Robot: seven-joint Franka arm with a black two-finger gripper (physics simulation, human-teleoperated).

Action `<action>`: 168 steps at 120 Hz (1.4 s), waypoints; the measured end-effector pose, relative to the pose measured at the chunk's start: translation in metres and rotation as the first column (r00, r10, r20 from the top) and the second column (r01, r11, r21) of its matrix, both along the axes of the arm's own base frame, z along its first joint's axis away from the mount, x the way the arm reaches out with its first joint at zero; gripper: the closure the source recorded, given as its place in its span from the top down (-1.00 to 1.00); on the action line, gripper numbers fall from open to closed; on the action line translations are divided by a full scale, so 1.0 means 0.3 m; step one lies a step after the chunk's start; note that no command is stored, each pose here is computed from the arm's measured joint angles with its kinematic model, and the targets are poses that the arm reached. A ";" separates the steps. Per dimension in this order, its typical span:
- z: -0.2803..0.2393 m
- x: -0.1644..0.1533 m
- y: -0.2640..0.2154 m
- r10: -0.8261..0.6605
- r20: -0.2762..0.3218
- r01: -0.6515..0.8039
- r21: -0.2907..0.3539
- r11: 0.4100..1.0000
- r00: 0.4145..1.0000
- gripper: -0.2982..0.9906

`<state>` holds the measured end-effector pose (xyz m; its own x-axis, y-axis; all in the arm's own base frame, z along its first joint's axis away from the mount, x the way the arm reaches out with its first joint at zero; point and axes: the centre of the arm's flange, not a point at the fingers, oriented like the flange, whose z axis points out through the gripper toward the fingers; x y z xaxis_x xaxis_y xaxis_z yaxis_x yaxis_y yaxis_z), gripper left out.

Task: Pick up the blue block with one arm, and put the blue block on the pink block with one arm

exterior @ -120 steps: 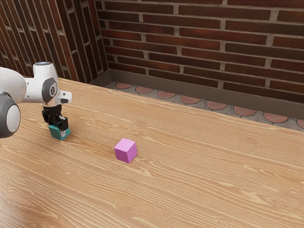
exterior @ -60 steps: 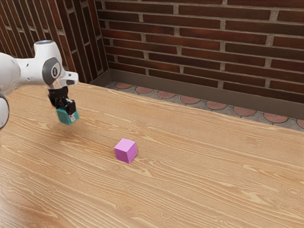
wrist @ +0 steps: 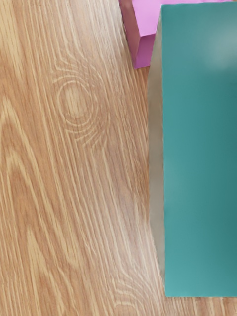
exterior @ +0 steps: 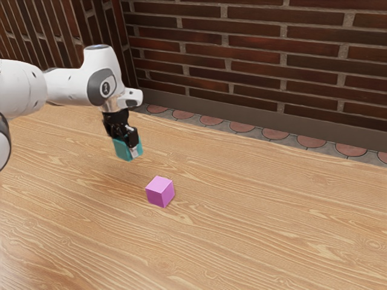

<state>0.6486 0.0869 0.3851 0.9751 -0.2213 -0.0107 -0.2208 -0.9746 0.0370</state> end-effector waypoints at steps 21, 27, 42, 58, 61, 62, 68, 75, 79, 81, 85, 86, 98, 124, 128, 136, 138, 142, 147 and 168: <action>0.021 -0.037 -0.132 -0.018 -0.008 0.018 -0.007 1.000 1.000 0.06; 0.016 -0.046 -0.160 -0.020 -0.014 0.020 -0.008 1.000 1.000 0.06; 0.002 -0.095 -0.210 -0.017 -0.037 0.017 -0.014 1.000 0.999 0.06; -0.008 -0.125 -0.227 0.002 -0.052 -0.002 0.003 1.000 0.999 0.07; -0.011 -0.125 -0.230 0.005 -0.053 -0.005 0.005 1.000 0.999 0.07; -0.012 -0.125 -0.231 0.006 -0.054 -0.006 0.005 1.000 0.999 0.07; -0.024 -0.123 -0.250 0.005 -0.059 -0.005 0.007 1.000 0.998 0.07; -0.046 -0.118 -0.262 0.008 -0.068 -0.007 0.011 1.000 0.998 0.07; -0.059 -0.114 -0.267 0.011 -0.073 -0.010 0.012 1.000 0.997 0.07; -0.065 -0.111 -0.269 0.012 -0.075 -0.011 0.013 1.000 0.997 0.07; -0.078 -0.104 -0.275 0.014 -0.079 -0.013 0.014 1.000 0.997 0.06; -0.080 -0.102 -0.277 0.014 -0.079 -0.013 0.015 1.000 0.997 0.07; -0.106 -0.077 -0.301 0.014 -0.083 -0.013 0.019 1.000 0.996 0.07; -0.134 -0.049 -0.359 0.006 -0.084 -0.004 0.023 1.000 0.996 0.07; -0.136 -0.049 -0.363 0.006 -0.085 -0.004 0.023 1.000 0.996 0.16; -0.141 -0.050 -0.367 0.008 -0.088 -0.006 0.021 1.000 0.996 0.17; -0.144 -0.050 -0.367 0.009 -0.090 -0.007 0.021 1.000 0.996 0.18; -0.151 -0.049 -0.368 0.010 -0.093 -0.008 0.021 1.000 0.996 0.22; -0.156 -0.048 -0.368 0.012 -0.095 -0.010 0.021 1.000 0.995 0.27; -0.075 -0.004 -0.363 0.013 -0.042 -0.012 0.024 1.000 0.999 0.42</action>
